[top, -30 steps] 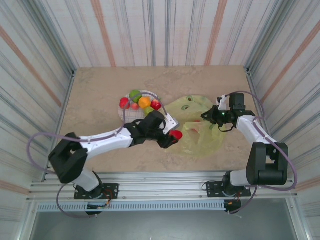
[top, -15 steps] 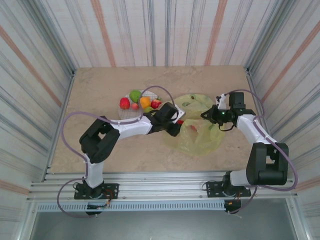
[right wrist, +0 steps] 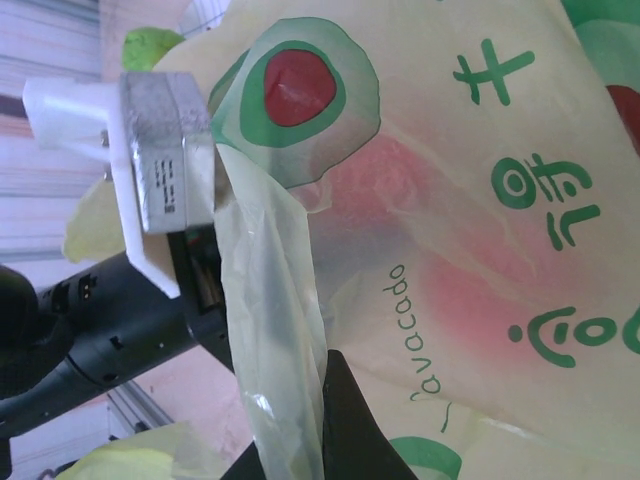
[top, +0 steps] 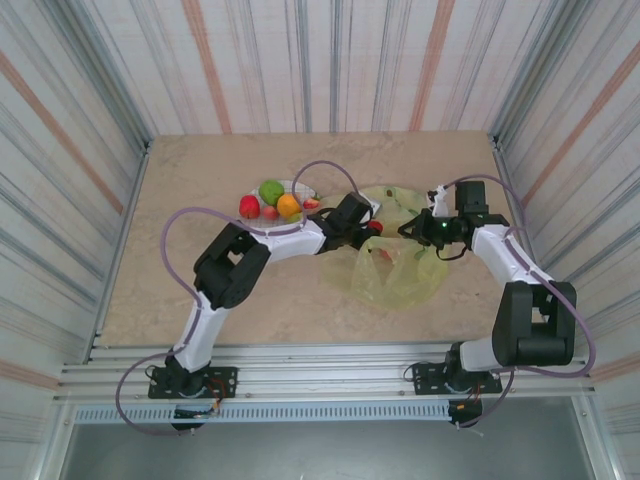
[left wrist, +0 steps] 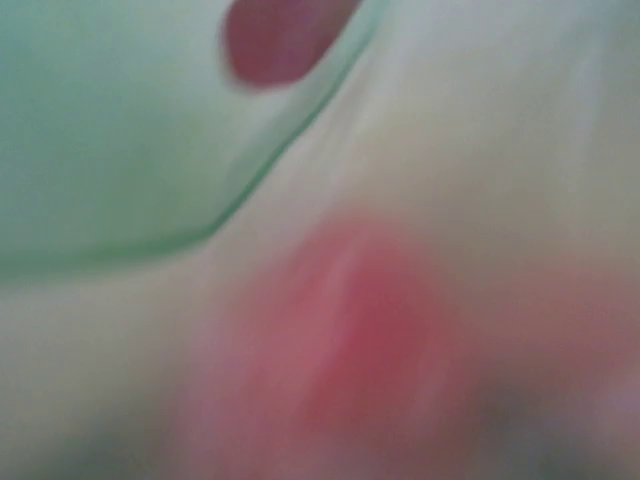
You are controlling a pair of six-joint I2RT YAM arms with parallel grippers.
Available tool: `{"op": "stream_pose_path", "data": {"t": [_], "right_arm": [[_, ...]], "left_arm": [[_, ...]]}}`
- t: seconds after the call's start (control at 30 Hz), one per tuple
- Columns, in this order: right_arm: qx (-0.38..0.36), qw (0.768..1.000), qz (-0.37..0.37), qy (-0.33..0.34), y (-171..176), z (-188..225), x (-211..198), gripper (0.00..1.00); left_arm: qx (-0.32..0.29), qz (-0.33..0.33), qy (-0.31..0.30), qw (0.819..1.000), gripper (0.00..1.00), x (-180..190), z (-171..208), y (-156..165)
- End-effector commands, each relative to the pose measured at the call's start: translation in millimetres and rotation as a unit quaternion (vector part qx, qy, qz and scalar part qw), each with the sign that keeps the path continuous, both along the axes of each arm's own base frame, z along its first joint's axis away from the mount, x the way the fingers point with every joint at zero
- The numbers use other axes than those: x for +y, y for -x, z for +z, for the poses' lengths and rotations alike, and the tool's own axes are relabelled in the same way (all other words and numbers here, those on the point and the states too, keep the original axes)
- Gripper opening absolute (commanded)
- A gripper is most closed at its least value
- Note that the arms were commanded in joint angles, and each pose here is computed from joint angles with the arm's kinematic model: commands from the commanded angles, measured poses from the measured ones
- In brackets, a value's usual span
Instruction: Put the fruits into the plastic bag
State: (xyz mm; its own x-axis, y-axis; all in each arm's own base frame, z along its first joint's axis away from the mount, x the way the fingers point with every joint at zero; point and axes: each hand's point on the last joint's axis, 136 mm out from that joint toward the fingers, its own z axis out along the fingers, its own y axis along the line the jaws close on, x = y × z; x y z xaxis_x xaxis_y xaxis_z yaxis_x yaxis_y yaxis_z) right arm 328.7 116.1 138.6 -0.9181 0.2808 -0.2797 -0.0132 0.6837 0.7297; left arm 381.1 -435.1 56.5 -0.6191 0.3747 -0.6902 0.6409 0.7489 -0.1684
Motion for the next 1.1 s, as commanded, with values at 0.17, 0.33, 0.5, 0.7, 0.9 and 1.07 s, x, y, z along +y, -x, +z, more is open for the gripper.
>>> {"op": "stream_pose_path", "data": {"t": [0.17, 0.33, 0.5, 0.7, 0.9, 1.07], "right_arm": [[-0.005, 1.000, 0.020, -0.002, -2, 6, 5, 0.00], [-0.004, 1.000, 0.019, 0.000, -2, 4, 4, 0.00], [-0.003, 1.000, 0.018, 0.002, -1, 2, 3, 0.00], [-0.002, 1.000, 0.015, 0.012, -1, 0, -1, 0.00], [-0.002, 1.000, 0.014, 0.015, -1, 0, -2, 0.00], [-0.001, 1.000, 0.012, 0.015, -1, -1, -2, 0.00]], "left_arm": [[0.013, -0.025, 0.084, 0.996, 0.69, -30, 13, -2], [0.015, -0.023, 0.089, 0.996, 0.75, -23, 17, -4], [0.011, -0.020, 0.104, 0.994, 0.77, -13, 33, -2], [0.001, -0.036, 0.124, 0.992, 0.76, -1, 66, 16], [-0.009, -0.065, 0.147, 0.987, 0.72, 10, 99, 39], [-0.013, -0.103, 0.167, 0.980, 0.68, 17, 129, 62]]}}
